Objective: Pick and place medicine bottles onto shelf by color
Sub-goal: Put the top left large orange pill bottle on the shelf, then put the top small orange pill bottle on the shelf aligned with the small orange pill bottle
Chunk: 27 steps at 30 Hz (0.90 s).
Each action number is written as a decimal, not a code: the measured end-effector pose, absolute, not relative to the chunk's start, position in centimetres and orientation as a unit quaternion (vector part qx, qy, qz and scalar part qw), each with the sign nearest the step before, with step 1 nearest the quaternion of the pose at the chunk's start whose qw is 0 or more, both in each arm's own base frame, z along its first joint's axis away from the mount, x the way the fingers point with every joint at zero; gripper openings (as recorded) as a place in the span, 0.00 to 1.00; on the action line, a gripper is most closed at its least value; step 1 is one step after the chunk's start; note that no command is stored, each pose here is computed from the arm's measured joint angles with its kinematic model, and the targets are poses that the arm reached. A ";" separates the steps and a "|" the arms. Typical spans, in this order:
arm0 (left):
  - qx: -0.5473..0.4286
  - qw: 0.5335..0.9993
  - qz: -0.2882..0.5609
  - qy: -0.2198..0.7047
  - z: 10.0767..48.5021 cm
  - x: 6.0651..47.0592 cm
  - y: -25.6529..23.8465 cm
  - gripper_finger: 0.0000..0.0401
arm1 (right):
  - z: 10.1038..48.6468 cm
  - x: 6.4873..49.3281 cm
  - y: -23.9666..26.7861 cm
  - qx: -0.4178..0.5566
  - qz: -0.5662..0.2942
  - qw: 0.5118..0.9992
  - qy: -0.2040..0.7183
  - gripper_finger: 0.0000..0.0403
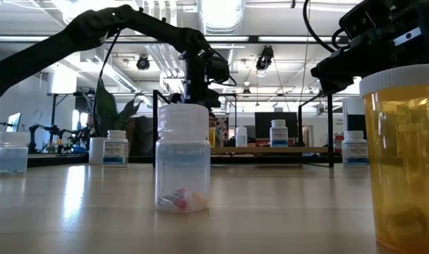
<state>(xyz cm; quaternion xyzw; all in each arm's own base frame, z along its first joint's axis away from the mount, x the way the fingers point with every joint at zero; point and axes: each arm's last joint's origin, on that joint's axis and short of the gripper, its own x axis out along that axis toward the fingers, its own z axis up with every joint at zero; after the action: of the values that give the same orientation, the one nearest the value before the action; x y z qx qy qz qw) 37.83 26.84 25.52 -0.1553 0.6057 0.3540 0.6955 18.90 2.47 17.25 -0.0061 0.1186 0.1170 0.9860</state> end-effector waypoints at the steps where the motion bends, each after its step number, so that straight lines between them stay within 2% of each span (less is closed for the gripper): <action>1: -0.154 0.696 0.353 0.607 25.5 37.8 26.9 0.52 | 17.2 18.9 2.5 -0.005 0.116 0.986 0.119 0.16; 12: -0.148 0.697 0.347 0.610 25.8 37.7 26.8 0.69 | 17.2 18.9 2.4 -0.001 0.098 0.988 0.120 0.16; 17: -0.151 0.707 0.354 0.594 29.1 36.8 25.5 0.69 | 17.2 18.9 2.2 0.021 0.075 0.989 0.125 0.16; 23: -0.126 0.755 0.338 0.547 34.4 36.2 20.1 0.69 | 17.1 18.9 2.2 0.041 0.057 0.989 0.130 0.16; 27: -0.067 0.804 0.312 0.501 37.2 36.5 13.8 0.69 | 16.9 18.8 2.4 0.054 0.031 0.988 0.138 0.16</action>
<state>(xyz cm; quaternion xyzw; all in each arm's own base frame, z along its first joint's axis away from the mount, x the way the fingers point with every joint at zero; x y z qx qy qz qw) 36.53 13.80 37.23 -0.0668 0.5013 0.3121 0.8042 18.83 2.36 16.89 0.0542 0.1384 0.0310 0.9884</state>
